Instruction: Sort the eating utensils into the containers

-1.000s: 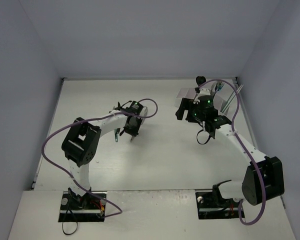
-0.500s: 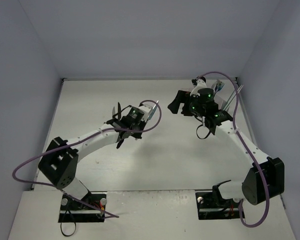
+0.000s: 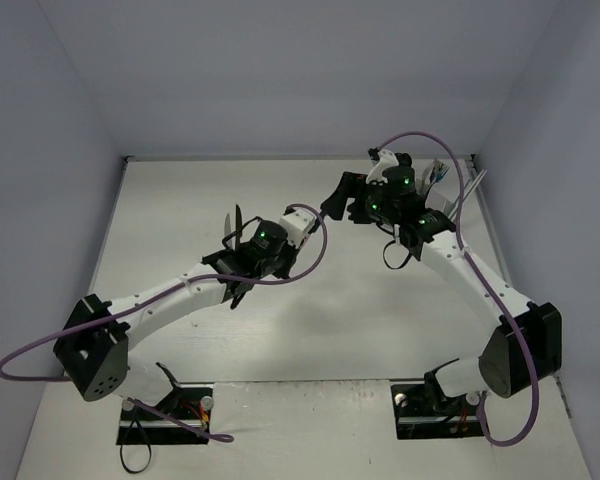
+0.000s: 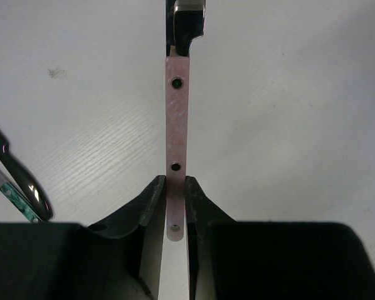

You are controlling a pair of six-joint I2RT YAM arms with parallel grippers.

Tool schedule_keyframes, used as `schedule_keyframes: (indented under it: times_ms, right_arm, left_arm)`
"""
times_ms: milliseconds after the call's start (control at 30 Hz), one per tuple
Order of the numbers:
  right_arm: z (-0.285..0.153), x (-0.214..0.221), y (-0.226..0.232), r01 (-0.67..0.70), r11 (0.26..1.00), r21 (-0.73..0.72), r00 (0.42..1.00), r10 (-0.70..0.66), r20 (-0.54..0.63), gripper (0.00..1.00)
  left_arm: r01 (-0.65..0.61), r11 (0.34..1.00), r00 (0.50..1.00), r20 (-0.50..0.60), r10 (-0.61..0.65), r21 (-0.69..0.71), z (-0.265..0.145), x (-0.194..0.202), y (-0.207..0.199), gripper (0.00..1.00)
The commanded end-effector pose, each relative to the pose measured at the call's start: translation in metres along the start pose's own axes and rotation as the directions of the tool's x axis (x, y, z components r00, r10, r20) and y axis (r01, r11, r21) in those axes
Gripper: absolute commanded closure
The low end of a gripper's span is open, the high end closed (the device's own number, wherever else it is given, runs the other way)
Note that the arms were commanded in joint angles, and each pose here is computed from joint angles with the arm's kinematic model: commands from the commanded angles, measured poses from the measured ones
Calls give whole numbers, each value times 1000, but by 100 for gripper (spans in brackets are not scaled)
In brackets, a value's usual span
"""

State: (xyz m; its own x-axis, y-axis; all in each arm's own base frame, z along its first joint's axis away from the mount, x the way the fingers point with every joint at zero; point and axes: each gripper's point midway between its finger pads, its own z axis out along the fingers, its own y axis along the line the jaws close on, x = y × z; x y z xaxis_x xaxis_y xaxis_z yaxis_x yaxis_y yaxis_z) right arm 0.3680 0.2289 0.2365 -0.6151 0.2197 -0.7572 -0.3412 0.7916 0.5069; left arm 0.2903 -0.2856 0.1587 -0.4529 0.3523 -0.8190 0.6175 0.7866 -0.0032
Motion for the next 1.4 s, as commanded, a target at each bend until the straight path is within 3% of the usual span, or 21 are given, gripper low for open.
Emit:
schedule_keyframes:
  times_ms: [0, 133, 233, 400, 500, 567, 667, 733, 767, 800, 833, 933, 1000, 1100, 1367]
  right_arm:
    - [7, -22, 25, 19, 998, -56, 998, -16, 59, 27]
    - [13, -17, 25, 21, 999, -49, 999, -19, 50, 32]
    - [14, -15, 25, 19, 999, -50, 999, -17, 42, 42]
    - [11, -18, 28, 27, 998, -56, 998, -24, 58, 80]
    - [9, -21, 29, 35, 998, -54, 997, -31, 69, 98]
    - [9, -22, 28, 42, 998, -52, 997, -39, 71, 100]
    - [9, -24, 28, 57, 997, -48, 996, -53, 77, 100]
    - [9, -27, 27, 68, 997, -41, 994, -64, 85, 100]
    - [10, -30, 25, 82, 996, -29, 993, -79, 93, 100]
    - [10, -33, 22, 105, 994, -13, 989, -103, 103, 100]
    - [11, -38, 20, 106, 994, -2, 988, -105, 114, 100]
    - [6, -73, 9, 145, 988, 48, 972, -151, 182, 100]
    - [4, -97, -7, 155, 981, 112, 957, -178, 228, 100]
    - [-3, -138, -33, 163, 966, 200, 931, -218, 292, 100]
    - [3, -214, -97, 154, 933, 324, 891, -273, 362, 100]
  left_arm:
    - [-21, 1000, 980, 200, 18, 11, -25, -59, -8, 100]
    - [-18, 999, 976, 218, 11, 30, -29, -62, -11, 100]
    - [-17, 999, 975, 223, 7, 42, -30, -62, -13, 100]
    - [-12, 997, 978, 207, -3, 70, -25, -58, -19, 100]
    - [-4, 997, 982, 188, -10, 76, -19, -54, -21, 100]
    - [9, 997, 984, 176, -22, 73, -16, -51, -21, 100]
    - [33, 998, 987, 155, -42, 56, -12, -49, -18, 89]
    - [50, 998, 987, 148, -55, 39, -12, -49, -15, 77]
    - [58, 998, 988, 139, -60, 18, -11, -49, -11, 64]
    - [70, 997, 990, 127, -68, -15, -11, -50, -5, 45]
    - [76, 997, 992, 107, -73, -22, -10, -45, -4, 44]
    - [120, 986, 989, 97, -110, -112, -15, -50, 17, 23]
    - [159, 970, 986, 73, -148, -185, -21, -48, 38, 15]
    - [219, 932, 974, 10, -225, -290, -38, -36, 75, 8]
    - [399, 822, 913, 98, -395, -407, -108, -21, 163, 2]
